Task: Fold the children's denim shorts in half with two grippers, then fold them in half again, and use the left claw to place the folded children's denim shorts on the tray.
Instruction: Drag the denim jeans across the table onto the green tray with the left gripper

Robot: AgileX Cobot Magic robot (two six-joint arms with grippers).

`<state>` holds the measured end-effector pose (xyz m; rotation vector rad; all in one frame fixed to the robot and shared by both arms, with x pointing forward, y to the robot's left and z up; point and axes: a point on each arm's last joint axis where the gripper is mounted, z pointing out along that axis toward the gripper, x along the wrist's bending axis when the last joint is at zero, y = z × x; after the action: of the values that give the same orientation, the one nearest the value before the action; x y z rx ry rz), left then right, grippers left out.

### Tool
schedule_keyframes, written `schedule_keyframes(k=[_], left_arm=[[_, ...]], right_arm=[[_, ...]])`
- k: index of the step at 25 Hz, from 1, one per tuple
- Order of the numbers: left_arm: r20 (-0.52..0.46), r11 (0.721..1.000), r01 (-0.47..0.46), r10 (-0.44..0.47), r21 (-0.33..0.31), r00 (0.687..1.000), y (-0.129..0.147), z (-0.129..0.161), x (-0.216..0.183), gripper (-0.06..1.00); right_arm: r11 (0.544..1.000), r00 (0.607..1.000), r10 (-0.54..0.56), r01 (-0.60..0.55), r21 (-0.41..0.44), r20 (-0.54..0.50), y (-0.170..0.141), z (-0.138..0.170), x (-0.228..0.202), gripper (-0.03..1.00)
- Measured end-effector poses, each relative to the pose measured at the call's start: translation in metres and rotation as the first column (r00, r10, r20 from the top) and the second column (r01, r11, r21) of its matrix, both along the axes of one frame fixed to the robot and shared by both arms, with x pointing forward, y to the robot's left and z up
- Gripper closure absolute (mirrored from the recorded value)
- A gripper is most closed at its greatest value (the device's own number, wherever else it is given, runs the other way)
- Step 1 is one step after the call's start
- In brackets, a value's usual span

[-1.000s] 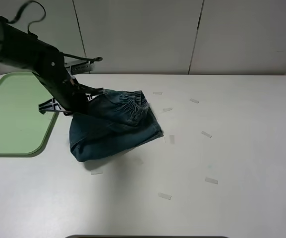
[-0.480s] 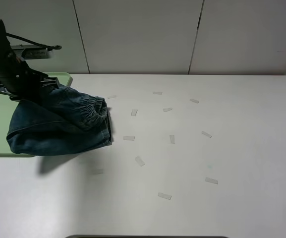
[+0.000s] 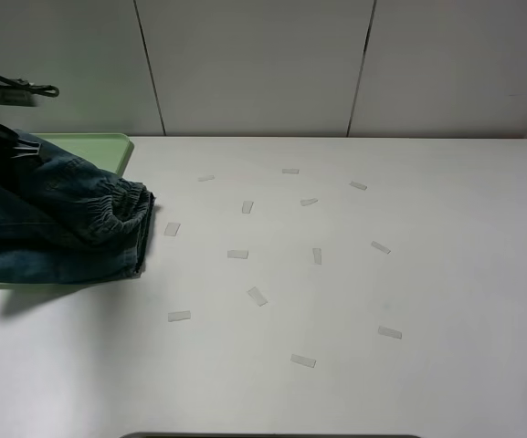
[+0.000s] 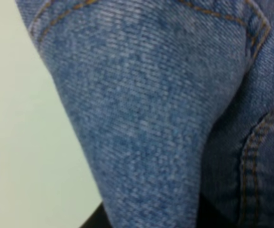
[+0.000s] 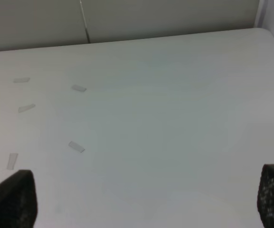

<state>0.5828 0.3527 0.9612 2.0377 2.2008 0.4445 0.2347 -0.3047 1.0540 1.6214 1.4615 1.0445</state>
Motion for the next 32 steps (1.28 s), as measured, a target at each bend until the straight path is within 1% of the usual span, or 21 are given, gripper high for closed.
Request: schedule_keyframes(k=[2, 10, 15, 19, 24, 32], left_arm=[[0.019, 1.0, -0.011, 0.011, 0.004, 1.0, 0.01, 0.001, 0.0, 0.82], [0.105, 0.999, -0.011, 0.006, 0.042, 0.994, 0.042, 0.004, 0.002, 0.82], [0.168, 0.998, -0.039, 0.029, 0.057, 0.985, 0.058, 0.006, 0.003, 0.82], [0.18, 0.997, -0.047, 0.036, 0.058, 0.983, 0.064, 0.0, 0.005, 0.82], [0.158, 0.998, -0.056, 0.051, 0.033, 0.986, 0.064, -0.015, 0.009, 0.82], [0.196, 0.998, -0.053, 0.046, 0.033, 0.98, 0.064, -0.013, 0.012, 0.82]], right_arm=[[1.0, 1.0, 0.0, 0.0, 0.0, 0.0, 0.0, 0.0, 0.0, 0.27], [1.0, 1.0, 0.0, 0.0, 0.0, 0.0, 0.0, 0.0, 0.0, 0.27], [1.0, 1.0, 0.0, 0.0, 0.0, 0.0, 0.0, 0.0, 0.0, 0.27], [1.0, 1.0, 0.0, 0.0, 0.0, 0.0, 0.0, 0.0, 0.0, 0.27], [1.0, 1.0, 0.0, 0.0, 0.0, 0.0, 0.0, 0.0, 0.0, 0.27], [1.0, 1.0, 0.0, 0.0, 0.0, 0.0, 0.0, 0.0, 0.0, 0.27]])
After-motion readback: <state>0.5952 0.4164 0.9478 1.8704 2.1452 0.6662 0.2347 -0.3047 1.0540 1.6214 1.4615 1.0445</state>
